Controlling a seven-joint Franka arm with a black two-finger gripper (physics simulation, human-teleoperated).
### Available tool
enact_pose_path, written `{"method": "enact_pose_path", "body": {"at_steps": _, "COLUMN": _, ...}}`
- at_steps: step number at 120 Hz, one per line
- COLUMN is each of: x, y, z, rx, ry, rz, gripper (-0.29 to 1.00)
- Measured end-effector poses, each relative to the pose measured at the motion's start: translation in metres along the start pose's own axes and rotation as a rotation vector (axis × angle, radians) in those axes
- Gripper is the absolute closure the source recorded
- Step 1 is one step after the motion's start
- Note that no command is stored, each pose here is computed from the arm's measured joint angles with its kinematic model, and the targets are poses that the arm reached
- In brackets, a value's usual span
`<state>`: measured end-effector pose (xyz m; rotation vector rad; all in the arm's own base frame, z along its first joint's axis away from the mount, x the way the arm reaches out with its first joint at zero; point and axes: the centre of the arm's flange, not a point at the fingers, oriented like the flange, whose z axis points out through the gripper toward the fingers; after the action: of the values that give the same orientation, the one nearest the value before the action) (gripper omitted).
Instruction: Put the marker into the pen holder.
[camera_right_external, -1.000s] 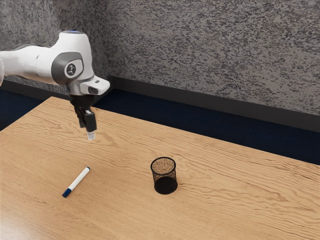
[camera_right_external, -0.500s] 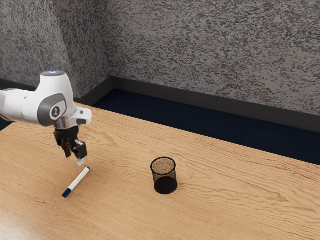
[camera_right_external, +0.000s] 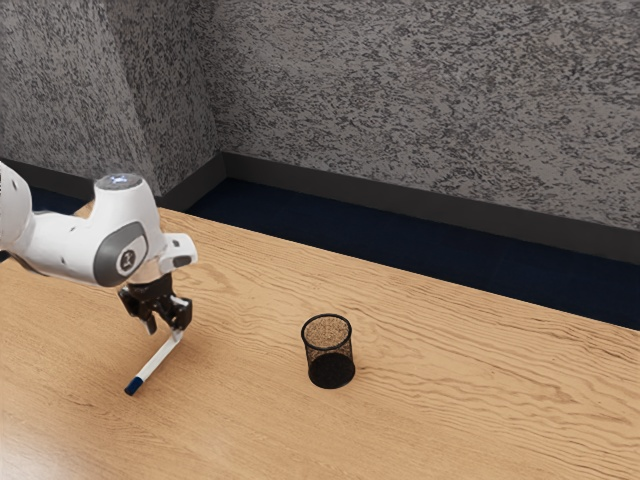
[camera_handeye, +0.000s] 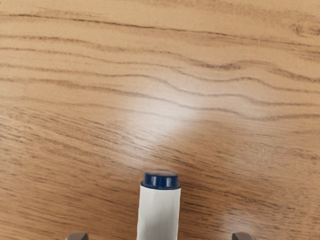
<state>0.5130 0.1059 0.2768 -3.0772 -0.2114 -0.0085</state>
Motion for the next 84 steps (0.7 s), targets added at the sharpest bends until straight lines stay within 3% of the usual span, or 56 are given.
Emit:
{"method": "enact_pose_path", "body": {"at_steps": 52, "x": 0.001, "y": 0.001, "z": 0.026, "rx": 0.013, "ry": -0.02, "rz": -0.093, "gripper": 0.39}}
{"method": "enact_pose_path", "body": {"at_steps": 84, "x": 0.001, "y": 0.001, "z": 0.029, "rx": 0.016, "ry": -0.023, "rz": -0.124, "gripper": 0.66}}
